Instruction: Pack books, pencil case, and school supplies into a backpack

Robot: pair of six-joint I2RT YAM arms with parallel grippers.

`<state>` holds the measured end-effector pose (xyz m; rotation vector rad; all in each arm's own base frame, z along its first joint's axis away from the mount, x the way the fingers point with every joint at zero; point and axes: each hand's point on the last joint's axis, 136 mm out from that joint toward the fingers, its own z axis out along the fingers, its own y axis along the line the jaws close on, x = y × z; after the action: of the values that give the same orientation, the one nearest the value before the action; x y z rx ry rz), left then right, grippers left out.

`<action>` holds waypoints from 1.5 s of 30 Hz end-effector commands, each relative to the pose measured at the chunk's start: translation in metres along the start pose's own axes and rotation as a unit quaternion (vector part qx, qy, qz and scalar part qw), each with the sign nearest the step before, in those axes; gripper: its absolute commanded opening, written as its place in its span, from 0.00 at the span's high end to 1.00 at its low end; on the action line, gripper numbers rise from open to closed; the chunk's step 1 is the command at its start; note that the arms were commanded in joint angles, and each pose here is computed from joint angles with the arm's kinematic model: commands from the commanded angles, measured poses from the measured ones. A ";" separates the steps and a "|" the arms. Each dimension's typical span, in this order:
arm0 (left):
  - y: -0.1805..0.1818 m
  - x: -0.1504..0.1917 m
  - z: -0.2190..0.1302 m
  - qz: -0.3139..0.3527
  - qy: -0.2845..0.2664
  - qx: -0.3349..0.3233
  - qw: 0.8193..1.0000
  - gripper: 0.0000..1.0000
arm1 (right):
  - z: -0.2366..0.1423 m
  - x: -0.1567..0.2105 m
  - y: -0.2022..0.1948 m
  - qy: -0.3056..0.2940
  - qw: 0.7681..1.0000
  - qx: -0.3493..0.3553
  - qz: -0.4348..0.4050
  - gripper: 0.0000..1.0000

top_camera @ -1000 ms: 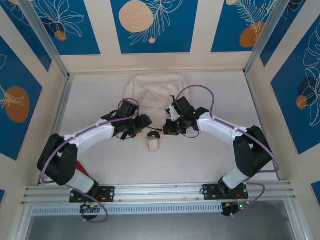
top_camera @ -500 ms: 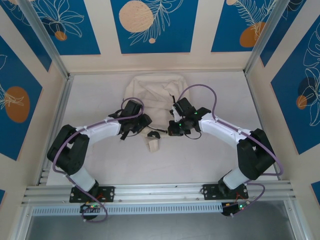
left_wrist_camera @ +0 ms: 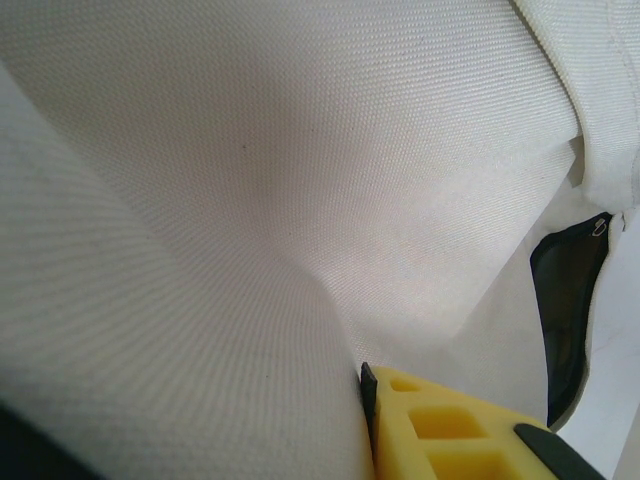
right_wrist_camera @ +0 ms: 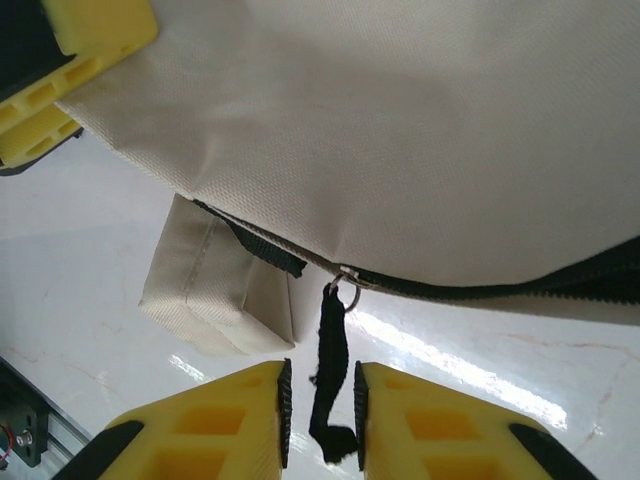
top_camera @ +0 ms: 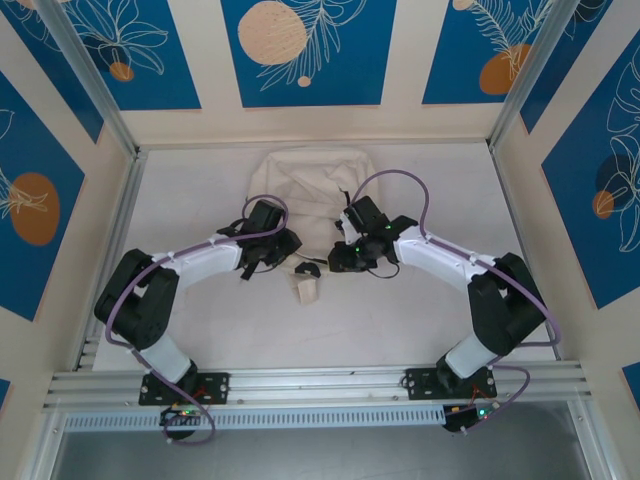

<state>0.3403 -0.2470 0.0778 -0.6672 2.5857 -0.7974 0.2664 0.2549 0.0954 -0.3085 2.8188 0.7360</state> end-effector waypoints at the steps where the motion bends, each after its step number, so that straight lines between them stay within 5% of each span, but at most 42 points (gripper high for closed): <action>1: -0.008 -0.002 0.002 0.005 -0.004 0.007 1.000 0.74 | 0.005 -0.001 0.007 0.009 1.000 -0.026 -0.008 0.72; 9: -0.008 -0.002 0.001 0.007 -0.004 0.005 1.000 0.76 | 0.010 -0.002 0.001 0.012 1.000 -0.014 -0.006 0.76; 13: -0.003 -0.003 0.001 0.006 -0.007 -0.004 1.000 0.86 | 0.009 -0.006 -0.007 0.003 1.000 0.014 -0.010 0.93; 18: 0.014 -0.011 -0.006 0.008 -0.026 -0.031 0.999 1.00 | -0.003 -0.013 -0.029 -0.012 0.997 0.079 -0.015 0.99; 37: 0.112 -0.029 -0.041 -0.012 -0.047 -0.130 0.990 1.00 | -0.016 -0.052 -0.113 -0.002 0.957 0.287 0.041 1.00; 41: 0.112 -0.031 -0.046 -0.008 -0.044 -0.126 0.991 1.00 | -0.008 -0.058 -0.090 -0.008 0.970 0.244 0.015 1.00; 45: 0.112 -0.034 -0.047 -0.002 -0.041 -0.126 0.991 1.00 | -0.004 -0.052 -0.044 0.001 0.992 0.125 -0.007 1.00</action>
<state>0.3301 -0.1668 0.0731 -0.7121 2.5595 -0.6519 0.3333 0.2321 0.0803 -0.2597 2.8726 0.3393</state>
